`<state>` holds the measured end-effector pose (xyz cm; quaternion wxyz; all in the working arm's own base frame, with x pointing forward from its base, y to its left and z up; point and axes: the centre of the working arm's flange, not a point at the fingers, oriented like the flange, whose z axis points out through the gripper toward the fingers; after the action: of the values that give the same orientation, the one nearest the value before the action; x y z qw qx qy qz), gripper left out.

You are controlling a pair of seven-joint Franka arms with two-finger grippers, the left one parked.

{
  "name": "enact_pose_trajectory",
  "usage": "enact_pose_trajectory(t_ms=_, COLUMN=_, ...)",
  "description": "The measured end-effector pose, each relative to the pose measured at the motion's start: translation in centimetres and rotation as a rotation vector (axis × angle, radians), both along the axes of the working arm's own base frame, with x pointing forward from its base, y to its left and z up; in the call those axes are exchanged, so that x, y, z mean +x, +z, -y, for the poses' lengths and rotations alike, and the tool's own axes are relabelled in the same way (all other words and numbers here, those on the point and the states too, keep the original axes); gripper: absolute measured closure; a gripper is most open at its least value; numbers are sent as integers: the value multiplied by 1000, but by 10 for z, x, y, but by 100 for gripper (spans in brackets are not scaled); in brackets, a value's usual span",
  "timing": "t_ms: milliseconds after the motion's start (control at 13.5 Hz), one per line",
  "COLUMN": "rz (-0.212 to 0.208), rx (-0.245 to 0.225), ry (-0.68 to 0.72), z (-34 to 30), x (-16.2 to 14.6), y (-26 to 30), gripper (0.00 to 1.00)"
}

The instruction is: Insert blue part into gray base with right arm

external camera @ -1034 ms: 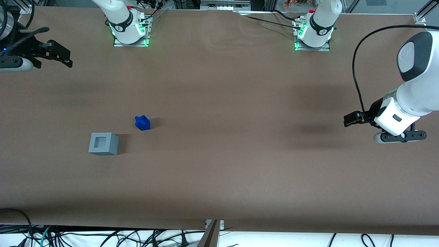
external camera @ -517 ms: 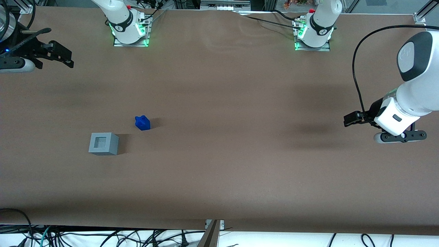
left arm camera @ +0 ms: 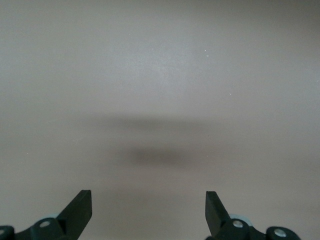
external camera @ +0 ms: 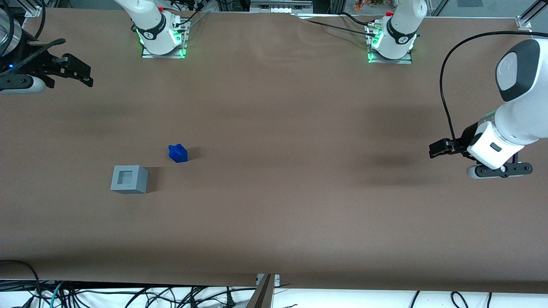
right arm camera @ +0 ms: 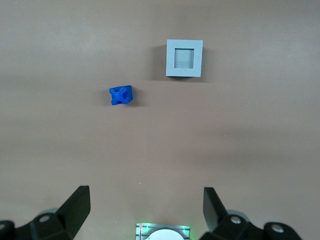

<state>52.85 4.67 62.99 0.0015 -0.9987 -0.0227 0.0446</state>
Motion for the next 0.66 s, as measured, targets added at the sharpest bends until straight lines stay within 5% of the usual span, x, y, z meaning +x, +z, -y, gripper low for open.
enact_pose_trajectory(t_ms=665, rz=0, rx=1, ry=-1, z=0, x=6, y=-8, gripper=0)
